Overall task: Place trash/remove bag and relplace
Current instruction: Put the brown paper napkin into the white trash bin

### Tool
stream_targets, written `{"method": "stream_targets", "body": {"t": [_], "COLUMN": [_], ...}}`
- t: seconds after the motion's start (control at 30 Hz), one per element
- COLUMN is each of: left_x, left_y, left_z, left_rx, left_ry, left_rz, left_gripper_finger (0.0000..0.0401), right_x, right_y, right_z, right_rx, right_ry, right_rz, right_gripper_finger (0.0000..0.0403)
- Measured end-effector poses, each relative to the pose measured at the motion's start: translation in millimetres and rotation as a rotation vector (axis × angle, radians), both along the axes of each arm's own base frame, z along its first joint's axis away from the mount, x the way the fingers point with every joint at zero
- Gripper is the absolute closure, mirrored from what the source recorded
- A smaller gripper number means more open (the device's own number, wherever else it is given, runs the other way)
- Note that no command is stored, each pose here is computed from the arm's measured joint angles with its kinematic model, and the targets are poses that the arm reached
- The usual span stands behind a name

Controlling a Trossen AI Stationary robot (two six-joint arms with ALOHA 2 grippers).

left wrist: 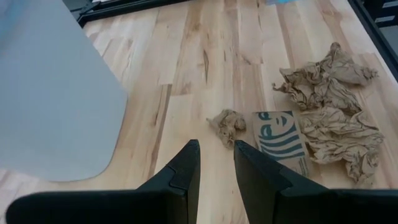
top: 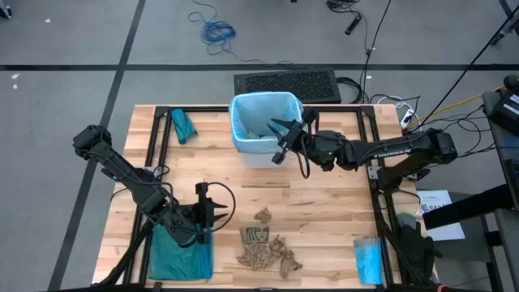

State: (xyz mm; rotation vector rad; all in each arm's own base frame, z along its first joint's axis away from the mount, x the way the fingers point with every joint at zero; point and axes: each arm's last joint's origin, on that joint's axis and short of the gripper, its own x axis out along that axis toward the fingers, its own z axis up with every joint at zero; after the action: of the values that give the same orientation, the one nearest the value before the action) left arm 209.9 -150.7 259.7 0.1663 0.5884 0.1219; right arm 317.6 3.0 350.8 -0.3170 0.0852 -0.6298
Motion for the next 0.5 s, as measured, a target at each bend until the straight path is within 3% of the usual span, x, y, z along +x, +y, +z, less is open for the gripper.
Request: {"method": "stream_targets", "body": {"t": [0.2, 0.37, 0.5], "left_x": [2.1, 2.7, 4.1], "left_y": [-1.7, -2.0, 0.2], "left_z": [2.7, 3.4, 3.3], "left_rx": [-0.024, -0.01, -0.009], "left_ry": [-0.032, -0.037, -0.036], "left_rz": [-0.002, -0.014, -0.005], "left_gripper_finger": [0.0306, 0.0306, 0.0306], "right_x": [-2.4, -12.9, -23.3], "right_y": [40.7, 79.2, 110.0], "right_z": [-5.0, -27.3, -51.2], "right_rx": [0.079, 0.27, 0.39], "right_ry": [0.02, 0.175, 0.329], "right_rz": [0.241, 0.397, 0.434], "right_gripper_finger": [0.032, 0.0327, 0.0329]}}
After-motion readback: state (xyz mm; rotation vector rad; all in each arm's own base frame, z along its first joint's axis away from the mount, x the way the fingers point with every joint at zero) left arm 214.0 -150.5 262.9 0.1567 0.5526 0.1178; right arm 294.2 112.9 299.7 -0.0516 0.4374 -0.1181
